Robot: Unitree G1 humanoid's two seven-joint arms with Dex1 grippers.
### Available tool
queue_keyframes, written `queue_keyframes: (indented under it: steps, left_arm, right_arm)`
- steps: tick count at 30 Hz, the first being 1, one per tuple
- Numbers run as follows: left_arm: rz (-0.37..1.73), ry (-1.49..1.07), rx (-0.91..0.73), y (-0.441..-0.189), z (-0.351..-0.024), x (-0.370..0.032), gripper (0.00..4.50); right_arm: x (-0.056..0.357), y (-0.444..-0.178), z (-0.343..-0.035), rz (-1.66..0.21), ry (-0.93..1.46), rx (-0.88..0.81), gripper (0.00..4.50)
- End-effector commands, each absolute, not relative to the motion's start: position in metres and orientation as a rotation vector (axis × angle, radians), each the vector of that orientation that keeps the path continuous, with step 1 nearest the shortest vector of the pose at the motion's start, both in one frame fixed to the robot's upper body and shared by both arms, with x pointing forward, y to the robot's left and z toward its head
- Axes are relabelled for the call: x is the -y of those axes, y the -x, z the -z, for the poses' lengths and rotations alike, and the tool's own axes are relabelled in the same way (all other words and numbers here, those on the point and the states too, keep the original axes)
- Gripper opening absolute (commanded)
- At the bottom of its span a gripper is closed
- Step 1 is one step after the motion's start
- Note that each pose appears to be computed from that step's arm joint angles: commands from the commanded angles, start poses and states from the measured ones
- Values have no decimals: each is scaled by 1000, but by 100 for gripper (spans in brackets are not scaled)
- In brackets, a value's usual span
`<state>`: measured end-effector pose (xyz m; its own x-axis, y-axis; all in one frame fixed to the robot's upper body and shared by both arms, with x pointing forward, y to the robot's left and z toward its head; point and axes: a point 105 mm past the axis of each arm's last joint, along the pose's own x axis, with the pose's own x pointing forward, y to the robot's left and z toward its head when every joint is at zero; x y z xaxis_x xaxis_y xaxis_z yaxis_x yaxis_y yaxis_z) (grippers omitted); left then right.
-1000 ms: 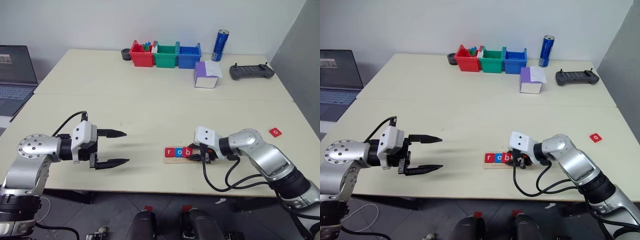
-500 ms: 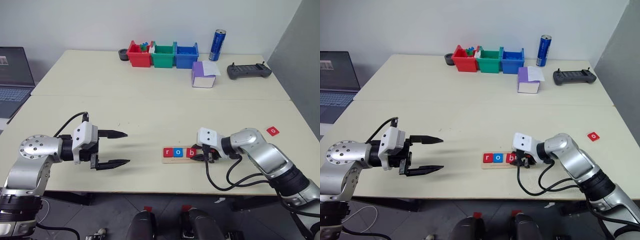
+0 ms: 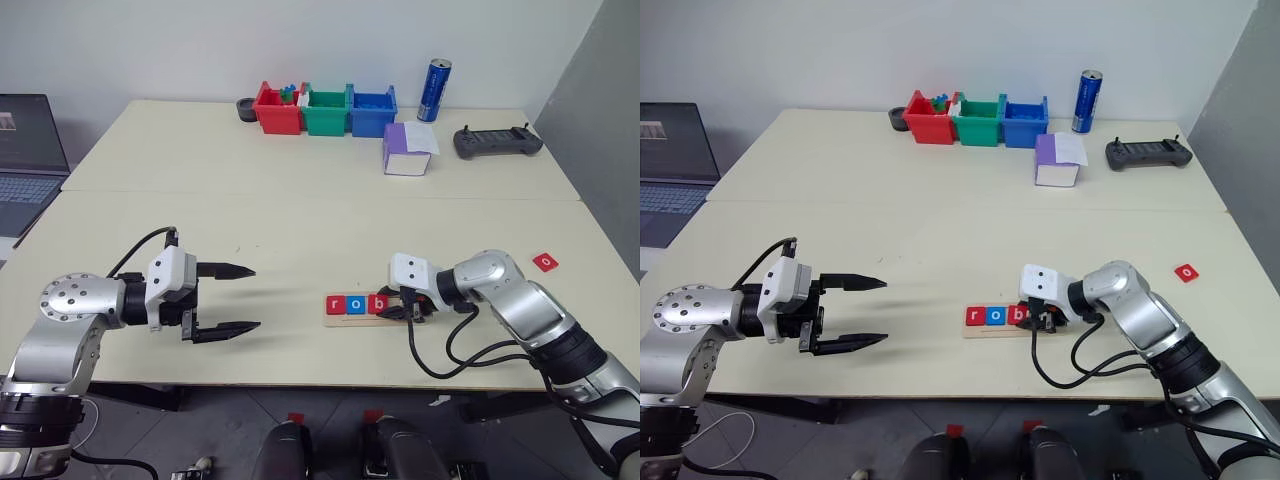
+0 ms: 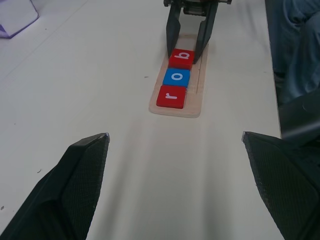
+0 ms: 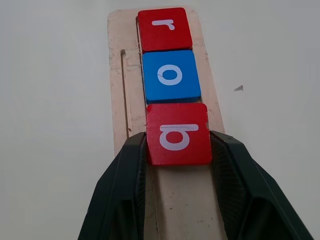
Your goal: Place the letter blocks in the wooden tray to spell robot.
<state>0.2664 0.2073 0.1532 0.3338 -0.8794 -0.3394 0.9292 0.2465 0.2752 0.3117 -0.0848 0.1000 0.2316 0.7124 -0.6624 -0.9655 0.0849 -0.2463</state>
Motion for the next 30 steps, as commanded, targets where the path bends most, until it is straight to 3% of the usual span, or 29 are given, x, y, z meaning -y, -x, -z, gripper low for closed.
queue_keyframes:
  steps: [1, 15, 23, 27, 30]
  left_arm:
    - [1225, -499, -81, -265, -166, -208, 450]
    - [1213, -504, -78, -265, -166, -210, 450]
    - [1213, -505, -78, -266, -165, -210, 450]
    - [1214, -508, -78, -267, -166, -211, 450]
    - [1218, -511, -80, -268, -167, -212, 450]
  right_arm:
    - [80, -311, -103, -1335, 783, -403, 146]
    - [77, -311, -106, -1362, 785, -391, 146]
    - [77, -305, -131, -1397, 749, -326, 418]
    - [90, -298, -159, -1379, 694, -292, 418]
    - [118, -305, -178, -1216, 605, -277, 418]
